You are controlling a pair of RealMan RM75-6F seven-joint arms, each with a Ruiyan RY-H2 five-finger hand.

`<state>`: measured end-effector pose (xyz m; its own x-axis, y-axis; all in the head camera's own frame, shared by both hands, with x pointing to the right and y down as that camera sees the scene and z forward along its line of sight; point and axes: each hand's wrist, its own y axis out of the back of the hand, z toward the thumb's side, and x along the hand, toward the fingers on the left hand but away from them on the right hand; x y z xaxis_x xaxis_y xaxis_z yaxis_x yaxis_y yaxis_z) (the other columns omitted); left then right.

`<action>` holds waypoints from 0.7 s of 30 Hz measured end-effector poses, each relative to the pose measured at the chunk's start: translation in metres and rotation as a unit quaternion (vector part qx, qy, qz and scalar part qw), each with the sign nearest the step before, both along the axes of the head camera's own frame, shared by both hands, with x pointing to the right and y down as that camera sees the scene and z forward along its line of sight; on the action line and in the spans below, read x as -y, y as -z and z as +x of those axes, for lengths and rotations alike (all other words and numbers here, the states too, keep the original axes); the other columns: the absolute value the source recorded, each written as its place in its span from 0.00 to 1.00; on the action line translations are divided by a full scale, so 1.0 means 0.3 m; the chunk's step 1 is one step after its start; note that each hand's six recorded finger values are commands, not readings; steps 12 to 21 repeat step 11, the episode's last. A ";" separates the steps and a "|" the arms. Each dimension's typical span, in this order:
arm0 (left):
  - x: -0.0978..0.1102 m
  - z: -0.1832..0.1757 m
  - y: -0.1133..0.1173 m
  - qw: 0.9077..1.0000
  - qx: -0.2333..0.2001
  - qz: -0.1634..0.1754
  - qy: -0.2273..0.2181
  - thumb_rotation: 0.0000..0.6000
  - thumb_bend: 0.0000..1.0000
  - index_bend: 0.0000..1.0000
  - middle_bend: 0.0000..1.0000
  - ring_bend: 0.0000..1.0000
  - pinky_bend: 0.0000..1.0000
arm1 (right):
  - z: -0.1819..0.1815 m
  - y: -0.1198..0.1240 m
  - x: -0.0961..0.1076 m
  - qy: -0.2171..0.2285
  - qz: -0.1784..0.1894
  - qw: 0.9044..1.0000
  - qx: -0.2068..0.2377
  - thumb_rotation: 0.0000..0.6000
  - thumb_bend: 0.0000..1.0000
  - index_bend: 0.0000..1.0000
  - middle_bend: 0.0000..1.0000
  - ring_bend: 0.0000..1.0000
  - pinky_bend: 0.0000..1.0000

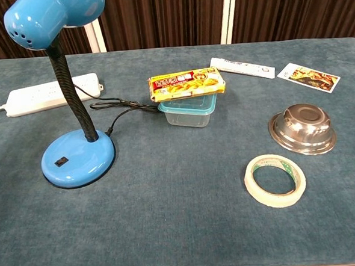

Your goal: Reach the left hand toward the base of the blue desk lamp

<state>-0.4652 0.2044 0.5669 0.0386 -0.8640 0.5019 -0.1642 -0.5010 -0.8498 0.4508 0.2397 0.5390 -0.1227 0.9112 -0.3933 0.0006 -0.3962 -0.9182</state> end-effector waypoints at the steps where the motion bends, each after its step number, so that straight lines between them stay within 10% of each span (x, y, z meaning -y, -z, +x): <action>1: 0.000 -0.002 -0.001 1.000 -0.003 0.000 0.002 1.00 0.04 0.12 0.06 0.00 0.08 | 0.000 0.001 0.001 0.001 0.001 1.000 0.000 1.00 0.29 0.14 0.06 0.04 0.86; 4: 0.002 -0.017 0.002 1.000 0.002 0.009 -0.001 1.00 0.04 0.12 0.06 0.00 0.06 | -0.002 0.002 0.004 0.003 0.004 1.000 0.003 1.00 0.29 0.14 0.06 0.04 0.10; 5: 0.002 -0.021 0.004 1.000 0.004 0.012 -0.001 1.00 0.04 0.12 0.06 0.00 0.06 | -0.002 0.002 0.005 0.004 0.005 1.000 0.004 1.00 0.29 0.14 0.06 0.04 0.01; 21: -0.002 -0.021 0.012 1.000 0.005 0.017 -0.005 1.00 0.04 0.12 0.06 0.00 0.06 | -0.004 0.003 0.007 0.008 0.006 1.000 0.009 1.00 0.29 0.14 0.06 0.04 0.00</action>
